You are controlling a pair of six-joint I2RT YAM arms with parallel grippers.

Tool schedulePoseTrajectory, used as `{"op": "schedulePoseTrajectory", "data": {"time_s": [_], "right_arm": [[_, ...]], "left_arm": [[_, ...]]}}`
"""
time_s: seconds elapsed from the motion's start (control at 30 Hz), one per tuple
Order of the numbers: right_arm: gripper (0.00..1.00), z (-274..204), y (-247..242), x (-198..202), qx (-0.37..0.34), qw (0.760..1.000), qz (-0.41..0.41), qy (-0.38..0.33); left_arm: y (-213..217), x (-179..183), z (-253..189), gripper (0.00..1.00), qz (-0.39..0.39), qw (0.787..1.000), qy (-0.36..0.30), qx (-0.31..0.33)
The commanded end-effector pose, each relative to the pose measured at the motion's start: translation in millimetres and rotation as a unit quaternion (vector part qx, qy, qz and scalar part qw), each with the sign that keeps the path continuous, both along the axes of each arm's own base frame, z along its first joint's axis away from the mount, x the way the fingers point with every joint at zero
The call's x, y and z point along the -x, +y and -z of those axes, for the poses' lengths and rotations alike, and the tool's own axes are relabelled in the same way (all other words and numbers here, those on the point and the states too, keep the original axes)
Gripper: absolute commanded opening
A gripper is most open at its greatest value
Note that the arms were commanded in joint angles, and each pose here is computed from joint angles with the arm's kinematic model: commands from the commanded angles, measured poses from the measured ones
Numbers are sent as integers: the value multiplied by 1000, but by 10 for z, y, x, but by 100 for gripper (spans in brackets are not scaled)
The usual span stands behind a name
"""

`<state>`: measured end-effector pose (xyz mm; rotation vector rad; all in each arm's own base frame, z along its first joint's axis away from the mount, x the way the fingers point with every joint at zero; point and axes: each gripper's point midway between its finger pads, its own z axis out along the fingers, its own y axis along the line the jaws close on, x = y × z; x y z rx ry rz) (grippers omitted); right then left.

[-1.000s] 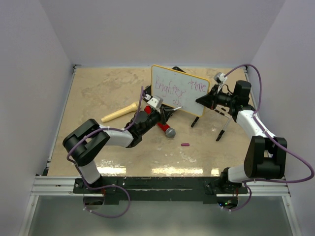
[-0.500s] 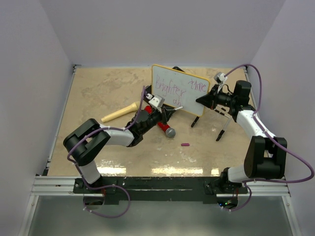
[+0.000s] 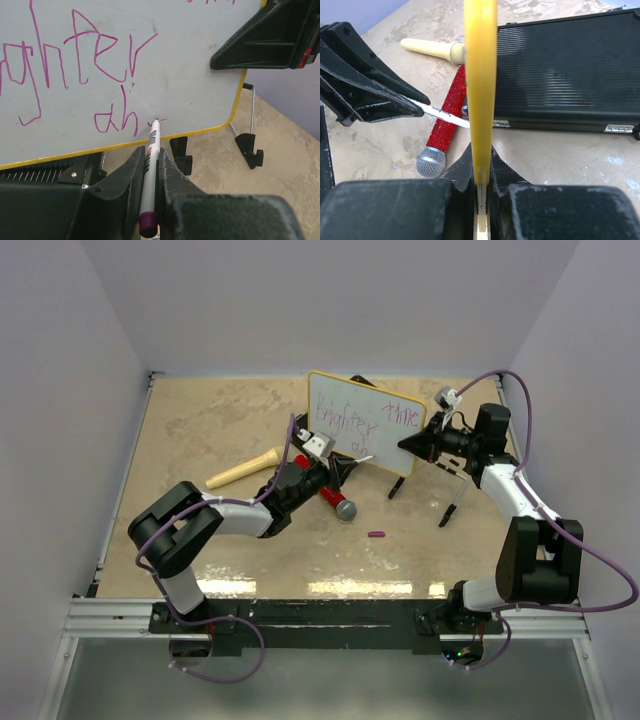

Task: Write a sentence on the whiteboard
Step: Write with the whiteboard marker without the cap on the whiteboard.

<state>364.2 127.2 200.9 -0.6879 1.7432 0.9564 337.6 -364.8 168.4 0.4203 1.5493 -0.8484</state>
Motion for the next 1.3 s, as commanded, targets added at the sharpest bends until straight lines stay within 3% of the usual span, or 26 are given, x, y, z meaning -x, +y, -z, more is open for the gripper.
{"op": "schedulePoseTrajectory", "data": {"time_s": [0.0, 0.27, 0.6, 1.27], "right_arm": [[0, -108, 62, 64, -9, 1000, -18, -10], [0, -119, 69, 68, -9, 1000, -20, -11], [0, -114, 69, 70, -9, 1000, -20, -10], [0, -121, 70, 71, -9, 1000, -19, -11]], "left_arm": [[87, -120, -362, 0, -30, 998, -42, 24], [141, -149, -397, 0, -36, 998, -45, 26], [194, -206, -121, 0, -40, 999, -20, 7], [21, -76, 111, 0, 12, 1000, 11, 3]]}}
